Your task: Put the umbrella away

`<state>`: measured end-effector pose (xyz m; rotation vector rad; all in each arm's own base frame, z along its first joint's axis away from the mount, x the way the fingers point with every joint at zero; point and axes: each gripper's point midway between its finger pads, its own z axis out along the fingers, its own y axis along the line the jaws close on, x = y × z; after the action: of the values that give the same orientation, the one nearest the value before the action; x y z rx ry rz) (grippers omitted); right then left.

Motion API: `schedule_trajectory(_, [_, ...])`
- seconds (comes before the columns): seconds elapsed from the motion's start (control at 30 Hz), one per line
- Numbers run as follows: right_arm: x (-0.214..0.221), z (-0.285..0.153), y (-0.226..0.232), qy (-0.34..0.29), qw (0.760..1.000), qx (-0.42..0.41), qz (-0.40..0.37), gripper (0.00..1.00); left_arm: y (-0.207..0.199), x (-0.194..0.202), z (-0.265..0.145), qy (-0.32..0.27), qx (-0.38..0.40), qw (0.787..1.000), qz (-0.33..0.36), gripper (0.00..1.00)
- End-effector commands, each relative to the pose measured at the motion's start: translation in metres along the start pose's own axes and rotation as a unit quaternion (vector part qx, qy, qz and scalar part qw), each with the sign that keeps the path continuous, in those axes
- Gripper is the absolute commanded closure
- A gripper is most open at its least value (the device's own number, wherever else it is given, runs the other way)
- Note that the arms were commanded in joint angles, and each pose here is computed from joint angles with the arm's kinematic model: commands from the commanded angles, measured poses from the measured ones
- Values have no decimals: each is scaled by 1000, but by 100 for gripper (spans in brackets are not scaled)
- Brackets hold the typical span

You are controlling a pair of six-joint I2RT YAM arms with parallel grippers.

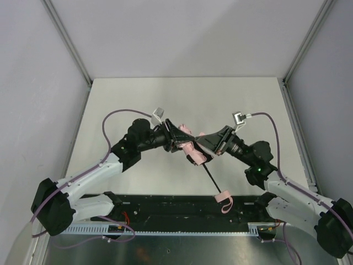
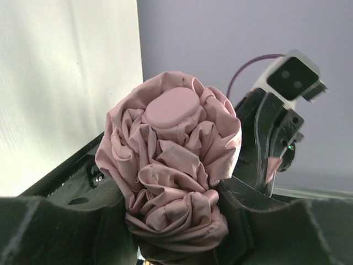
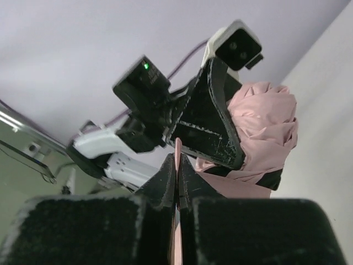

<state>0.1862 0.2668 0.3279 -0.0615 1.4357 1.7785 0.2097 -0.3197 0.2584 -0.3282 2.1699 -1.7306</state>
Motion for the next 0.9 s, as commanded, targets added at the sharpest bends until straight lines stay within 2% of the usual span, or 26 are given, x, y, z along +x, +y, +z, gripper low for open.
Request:
schedule_trajectory(0.0, [-2, 18, 59, -1, 993, -61, -103, 100, 52, -4, -1, -21, -120, 992, -25, 100])
schedule_trajectory(0.2, [32, 37, 40, 53, 974, 2, -222, 100, 49, -5, -2, -19, -136, 990, -38, 100])
schedule_trajectory(0.5, [70, 47, 13, 105, 942, 55, -313, 100, 37, 0, -6, -5, -136, 989, -61, 100])
schedule_trajectory(0.63, [87, 51, -10, 128, 907, 104, -387, 100, 27, 7, -7, 12, -125, 988, -90, 100])
schedule_trajectory(0.7, [101, 52, -11, 144, 901, 103, -396, 100, 27, 7, -8, 10, -125, 987, -102, 100])
schedule_trajectory(0.87, [135, 51, -17, 176, 909, 88, -369, 99, 20, 6, -6, 16, -121, 984, -132, 100])
